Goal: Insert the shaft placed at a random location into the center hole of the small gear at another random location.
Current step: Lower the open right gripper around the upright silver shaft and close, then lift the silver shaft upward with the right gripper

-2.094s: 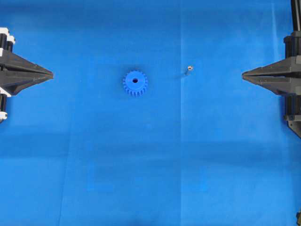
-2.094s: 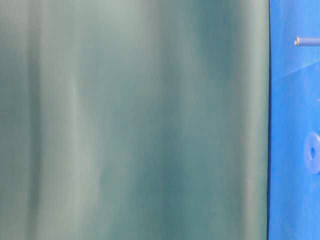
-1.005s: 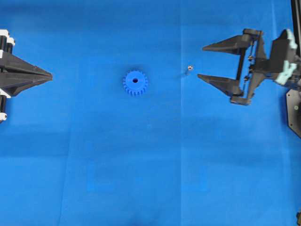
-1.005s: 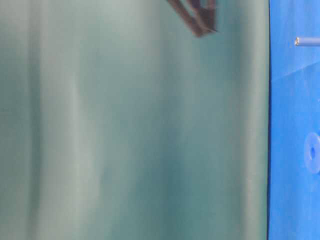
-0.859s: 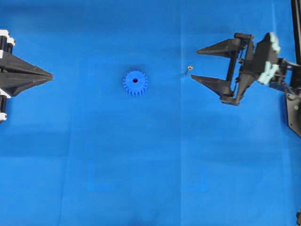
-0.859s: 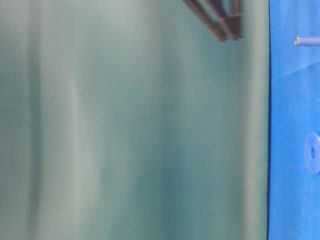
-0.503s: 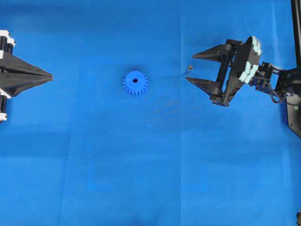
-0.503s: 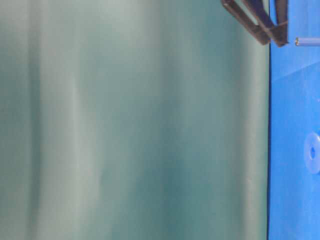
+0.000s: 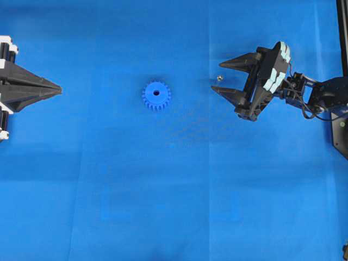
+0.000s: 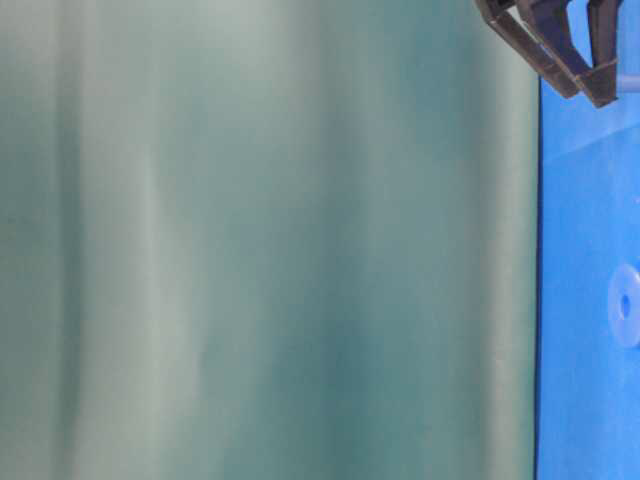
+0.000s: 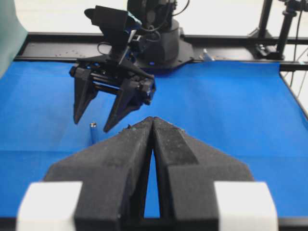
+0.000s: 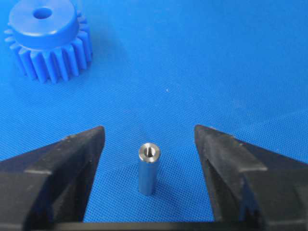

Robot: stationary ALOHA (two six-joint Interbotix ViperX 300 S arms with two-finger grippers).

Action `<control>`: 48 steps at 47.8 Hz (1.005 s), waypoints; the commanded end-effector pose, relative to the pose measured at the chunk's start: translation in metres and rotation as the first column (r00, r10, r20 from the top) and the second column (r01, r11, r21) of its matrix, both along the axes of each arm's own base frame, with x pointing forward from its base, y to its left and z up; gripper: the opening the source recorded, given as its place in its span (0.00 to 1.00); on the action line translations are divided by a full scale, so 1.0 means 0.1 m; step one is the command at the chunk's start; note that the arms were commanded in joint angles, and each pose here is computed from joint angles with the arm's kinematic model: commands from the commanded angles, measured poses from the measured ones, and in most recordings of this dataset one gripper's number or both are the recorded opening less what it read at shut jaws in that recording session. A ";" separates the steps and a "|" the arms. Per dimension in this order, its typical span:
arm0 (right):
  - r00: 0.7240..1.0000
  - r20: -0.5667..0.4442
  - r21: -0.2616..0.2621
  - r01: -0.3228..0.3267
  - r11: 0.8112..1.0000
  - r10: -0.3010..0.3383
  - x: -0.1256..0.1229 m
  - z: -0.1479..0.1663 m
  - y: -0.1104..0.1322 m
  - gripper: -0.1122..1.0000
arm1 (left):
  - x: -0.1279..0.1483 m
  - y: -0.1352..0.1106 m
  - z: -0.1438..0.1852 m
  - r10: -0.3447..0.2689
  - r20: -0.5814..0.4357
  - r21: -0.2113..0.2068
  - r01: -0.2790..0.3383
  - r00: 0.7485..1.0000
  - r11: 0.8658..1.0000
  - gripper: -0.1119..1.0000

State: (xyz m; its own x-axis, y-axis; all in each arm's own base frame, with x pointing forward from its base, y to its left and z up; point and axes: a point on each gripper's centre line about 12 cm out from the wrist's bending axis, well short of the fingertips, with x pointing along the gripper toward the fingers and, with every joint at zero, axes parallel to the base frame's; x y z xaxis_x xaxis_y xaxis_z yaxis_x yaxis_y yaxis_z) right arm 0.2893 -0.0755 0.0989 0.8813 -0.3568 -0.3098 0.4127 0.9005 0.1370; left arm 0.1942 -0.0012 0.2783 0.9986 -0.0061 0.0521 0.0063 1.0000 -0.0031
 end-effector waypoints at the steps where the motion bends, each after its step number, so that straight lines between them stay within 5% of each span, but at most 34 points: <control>1: 1.000 0.019 -0.004 0.005 1.000 -0.005 0.02 0.04 -0.01 0.58 | 0.02 0.00 0.04 0.000 0.008 0.000 0.000 1.000 1.000 0.10; 16: 1.000 -0.031 0.013 0.000 1.000 0.001 0.00 -0.02 0.00 0.13 | 0.01 0.00 0.04 -0.002 0.009 0.001 0.002 1.000 1.000 0.10; 33: 1.000 -0.011 0.006 -0.008 1.000 0.008 0.04 0.03 0.00 0.13 | 0.01 0.00 0.04 -0.002 0.011 0.000 0.002 1.000 1.000 0.10; 48: 0.997 0.068 -0.033 -0.033 0.999 0.035 0.06 0.51 0.02 0.13 | 0.01 0.00 0.04 -0.001 0.009 -0.002 0.001 1.000 1.000 0.10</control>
